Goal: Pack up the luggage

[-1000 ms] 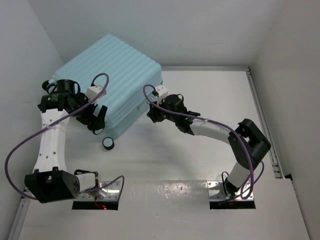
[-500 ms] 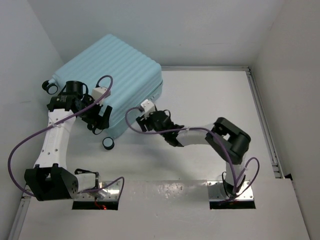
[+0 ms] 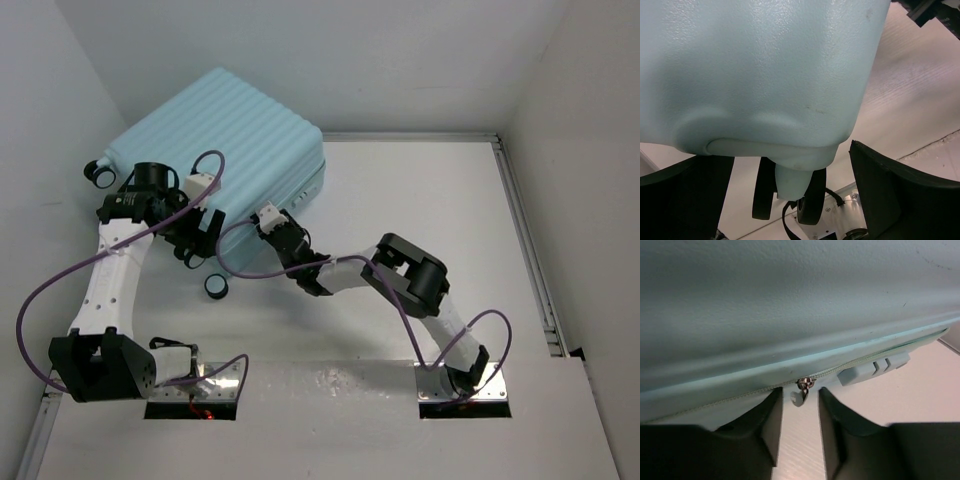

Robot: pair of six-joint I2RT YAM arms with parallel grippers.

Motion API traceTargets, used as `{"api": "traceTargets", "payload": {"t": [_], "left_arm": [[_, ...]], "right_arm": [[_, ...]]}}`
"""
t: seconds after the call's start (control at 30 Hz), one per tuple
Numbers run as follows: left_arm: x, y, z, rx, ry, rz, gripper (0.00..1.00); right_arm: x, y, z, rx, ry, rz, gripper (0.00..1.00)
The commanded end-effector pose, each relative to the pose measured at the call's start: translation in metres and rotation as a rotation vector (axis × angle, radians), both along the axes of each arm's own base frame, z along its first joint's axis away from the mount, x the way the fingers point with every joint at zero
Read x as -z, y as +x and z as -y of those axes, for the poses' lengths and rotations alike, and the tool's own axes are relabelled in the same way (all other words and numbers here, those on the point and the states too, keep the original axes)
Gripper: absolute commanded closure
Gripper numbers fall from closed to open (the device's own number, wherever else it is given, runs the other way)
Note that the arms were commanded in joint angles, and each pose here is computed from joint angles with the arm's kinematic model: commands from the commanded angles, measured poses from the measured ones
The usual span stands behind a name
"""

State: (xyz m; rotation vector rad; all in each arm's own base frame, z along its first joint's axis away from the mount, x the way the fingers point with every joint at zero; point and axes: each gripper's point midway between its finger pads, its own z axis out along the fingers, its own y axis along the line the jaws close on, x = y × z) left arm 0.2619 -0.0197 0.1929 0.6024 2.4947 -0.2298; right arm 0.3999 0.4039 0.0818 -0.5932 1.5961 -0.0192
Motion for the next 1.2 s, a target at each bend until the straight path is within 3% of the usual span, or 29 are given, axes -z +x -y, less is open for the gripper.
{"api": "traceTargets", "payload": {"t": [0.0, 0.07, 0.17, 0.3, 0.47, 0.73, 0.93, 0.97, 1.1, 1.17], "left_arm": [[-0.008, 0.008, 0.0, -0.009, 0.014, 0.059, 0.01], [-0.008, 0.008, -0.002, -0.014, 0.023, 0.059, 0.01], [-0.006, 0.006, -0.002, -0.014, 0.023, 0.057, 0.01], [-0.001, 0.004, -0.005, -0.007, 0.033, 0.058, 0.05], [0.017, -0.006, -0.005, 0.021, 0.045, 0.006, 0.26], [0.026, -0.013, -0.006, 0.039, 0.054, -0.001, 0.36], [0.03, -0.016, -0.008, 0.051, 0.07, -0.006, 0.65], [0.034, -0.018, -0.01, 0.054, 0.083, -0.015, 0.75], [0.04, -0.019, -0.024, 0.013, 0.144, -0.029, 1.0], [0.04, -0.017, -0.037, -0.014, 0.192, -0.021, 1.0]], "right_arm": [[-0.04, 0.024, -0.013, 0.023, 0.087, 0.125, 0.68], [-0.044, 0.027, -0.012, 0.012, 0.087, 0.13, 0.87], [-0.043, 0.027, -0.003, -0.014, 0.086, 0.117, 1.0], [-0.048, 0.021, 0.013, -0.064, 0.101, 0.086, 1.0], [-0.047, 0.014, 0.029, -0.184, 0.18, -0.06, 1.0], [-0.03, 0.017, 0.034, -0.268, 0.275, -0.251, 1.0], [-0.029, 0.026, 0.037, -0.263, 0.33, -0.295, 1.0], [-0.03, 0.027, 0.037, -0.269, 0.337, -0.297, 1.0], [-0.038, 0.031, 0.045, -0.256, 0.35, -0.296, 1.0], [-0.036, 0.036, 0.056, -0.227, 0.347, -0.302, 1.0]]}}
